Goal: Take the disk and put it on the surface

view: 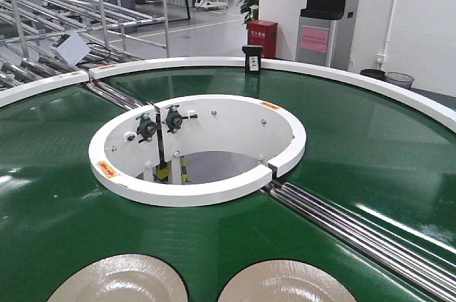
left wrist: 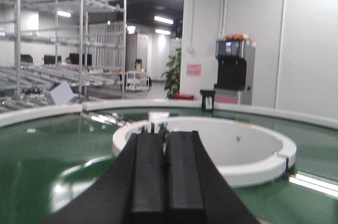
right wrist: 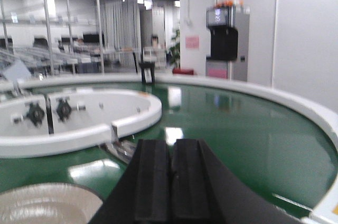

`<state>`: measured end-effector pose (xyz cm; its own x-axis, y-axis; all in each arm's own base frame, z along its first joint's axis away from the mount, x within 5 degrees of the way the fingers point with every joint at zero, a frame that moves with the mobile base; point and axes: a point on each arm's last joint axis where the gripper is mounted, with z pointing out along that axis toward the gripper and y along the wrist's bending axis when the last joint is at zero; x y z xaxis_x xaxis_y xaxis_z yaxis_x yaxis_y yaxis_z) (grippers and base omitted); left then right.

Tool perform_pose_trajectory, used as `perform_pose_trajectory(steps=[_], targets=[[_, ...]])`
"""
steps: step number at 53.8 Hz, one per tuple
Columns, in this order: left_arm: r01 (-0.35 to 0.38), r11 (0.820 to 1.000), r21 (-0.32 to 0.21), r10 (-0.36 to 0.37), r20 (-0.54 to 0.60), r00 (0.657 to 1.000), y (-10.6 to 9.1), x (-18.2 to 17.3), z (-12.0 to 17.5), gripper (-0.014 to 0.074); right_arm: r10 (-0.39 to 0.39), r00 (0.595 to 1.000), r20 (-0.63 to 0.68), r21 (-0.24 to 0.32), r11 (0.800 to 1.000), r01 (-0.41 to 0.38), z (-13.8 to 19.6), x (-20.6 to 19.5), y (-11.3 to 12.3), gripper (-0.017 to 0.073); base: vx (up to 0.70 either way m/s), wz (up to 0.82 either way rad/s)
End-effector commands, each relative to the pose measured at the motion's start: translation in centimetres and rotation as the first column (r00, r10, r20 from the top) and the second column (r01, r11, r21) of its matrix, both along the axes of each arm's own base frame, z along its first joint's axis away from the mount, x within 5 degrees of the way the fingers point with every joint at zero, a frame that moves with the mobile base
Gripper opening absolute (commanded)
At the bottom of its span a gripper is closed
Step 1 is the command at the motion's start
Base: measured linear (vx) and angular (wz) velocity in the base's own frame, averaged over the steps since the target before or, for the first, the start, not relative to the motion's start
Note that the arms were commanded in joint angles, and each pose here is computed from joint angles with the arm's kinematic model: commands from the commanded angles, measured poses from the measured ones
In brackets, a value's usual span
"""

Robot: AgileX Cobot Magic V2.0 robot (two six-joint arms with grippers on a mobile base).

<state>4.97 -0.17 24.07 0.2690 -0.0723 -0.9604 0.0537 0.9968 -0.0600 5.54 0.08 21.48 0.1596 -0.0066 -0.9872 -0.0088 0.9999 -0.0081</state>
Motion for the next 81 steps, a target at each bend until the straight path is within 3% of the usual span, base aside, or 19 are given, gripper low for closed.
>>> perform_pose_trajectory(steps=[1, 11, 20, 27, 35, 44, 54, 59, 68, 77, 81], targets=[[0.007, 1.000, -0.017, -0.004, 0.165, 0.986, 0.1, -1.7, 4.9, -0.0007, 0.000, 0.990, 0.144, 0.019, 1.000, -0.002, 3.9, -0.8, 0.0, -0.0008, 0.00, 0.00], [0.006, 1.000, 0.003, -0.006, 0.077, 0.997, 0.0, -2.1, 11.5, -0.0007, -0.023, 1.000, -0.008, -0.002, 1.000, 0.023, 10.3, -0.4, -0.2, -0.0008, 0.00, 0.00], [0.007, 1.000, 0.004, -0.007, 0.017, 1.000, -0.1, 1.0, 16.0, -0.0005, -0.023, 0.998, -0.052, 0.002, 1.000, 0.023, 14.1, 2.1, -0.2, -0.0007, 0.00, 0.00], [0.008, 1.000, 0.007, -0.007, -0.110, 0.994, -0.3, 4.7, 15.4, 0.0005, -0.022, 0.989, -0.147, 0.000, 1.000, 0.022, 13.7, 4.9, -0.2, 0.0000, 0.00, 0.00], [0.012, 1.000, 0.011, -0.008, -0.287, 0.958, -0.4, 8.1, 13.5, 0.0058, -0.022, 0.965, -0.263, -0.002, 1.000, 0.022, 12.3, 7.3, -0.2, 0.0027, 0.00, 0.00], [0.014, 1.000, 0.016, -0.006, -0.432, 0.902, -0.6, 11.5, 11.3, 0.0237, -0.022, 0.930, -0.366, -0.004, 1.000, 0.022, 10.8, 9.6, -0.2, 0.0128, 0.00, 0.00], [0.018, 1.000, 0.020, -0.003, -0.569, 0.823, -0.7, 14.7, 8.5, 0.0502, -0.022, 0.905, -0.424, -0.005, 1.000, 0.022, 9.8, 10.8, -0.2, 0.0343, 0.00, 0.00], [0.019, 1.000, 0.022, -0.001, -0.627, 0.779, -0.8, 16.2, 7.0, 0.0565, -0.022, 0.897, -0.441, -0.006, 1.000, 0.022, 9.5, 11.2, -0.2, 0.0447, 0.00, 0.00], [0.020, 1.000, 0.021, 0.002, -0.740, 0.673, -0.9, 18.6, 3.7, 0.0573, -0.022, 0.889, -0.456, -0.006, 1.000, 0.022, 9.2, 11.5, -0.2, 0.0536, 0.00, 0.00], [0.022, 1.000, 0.010, -0.002, -0.875, 0.483, -1.0, 20.4, 1.2, 0.0533, -0.022, 0.889, -0.456, -0.006, 1.000, 0.022, 9.2, 11.5, -0.2, 0.0538, 0.00, 0.00], [0.025, 1.000, 0.007, -0.005, -0.903, 0.429, -1.1, 21.2, 0.8, 0.0506, -0.022, 0.889, -0.456, -0.006, 1.000, 0.022, 9.2, 11.5, -0.2, 0.0538, 0.00, 0.00]])
